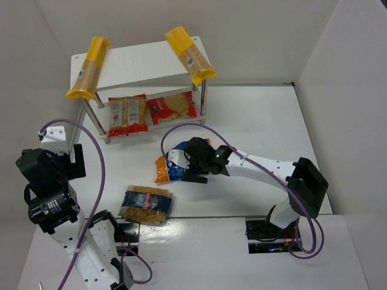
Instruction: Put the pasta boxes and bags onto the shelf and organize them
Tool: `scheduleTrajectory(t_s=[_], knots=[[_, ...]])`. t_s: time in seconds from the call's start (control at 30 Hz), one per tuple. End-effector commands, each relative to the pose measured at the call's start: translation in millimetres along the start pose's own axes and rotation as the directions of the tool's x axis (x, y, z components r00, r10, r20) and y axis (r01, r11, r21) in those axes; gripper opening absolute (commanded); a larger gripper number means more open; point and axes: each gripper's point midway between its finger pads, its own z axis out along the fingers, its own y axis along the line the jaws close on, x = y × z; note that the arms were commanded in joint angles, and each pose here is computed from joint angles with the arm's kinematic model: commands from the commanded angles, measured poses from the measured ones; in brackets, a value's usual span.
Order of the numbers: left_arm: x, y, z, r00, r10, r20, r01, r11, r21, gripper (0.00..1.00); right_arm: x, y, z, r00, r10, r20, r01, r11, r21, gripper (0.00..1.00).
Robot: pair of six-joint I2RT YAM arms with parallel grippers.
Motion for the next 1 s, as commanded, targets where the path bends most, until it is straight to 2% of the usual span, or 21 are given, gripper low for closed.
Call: scheduleTrajectory(t_s=[0.0,0.27,0.67,0.97], knots=[[-9,6,-9,0.999,0.012,0.04,-0.011,0.999,-0.03,1.0,-10,1,13,0.999,-0.027,0.02,0.026,0.999,0.045,1.0],[-8,8,-11,0.999,0.012,0.036,-0.01,0.999,-0.04,1.0,-21,6,38,0.986,-0.164,0.003,0.163,0.98,0.11,1.0],[-5,12,-14,0.999,0.029,0.025,-0.028,0.997,-0.066,1.0,-16,40,68,0.95,-0.306,-0.068,0.309,0.95,0.047,1.0],[-5,12,-14,0.999,0.039,0.024,-0.037,0.997,-0.066,1.0,-15,15,85,0.939,-0.325,-0.112,0.342,0.919,0.198,1.0]])
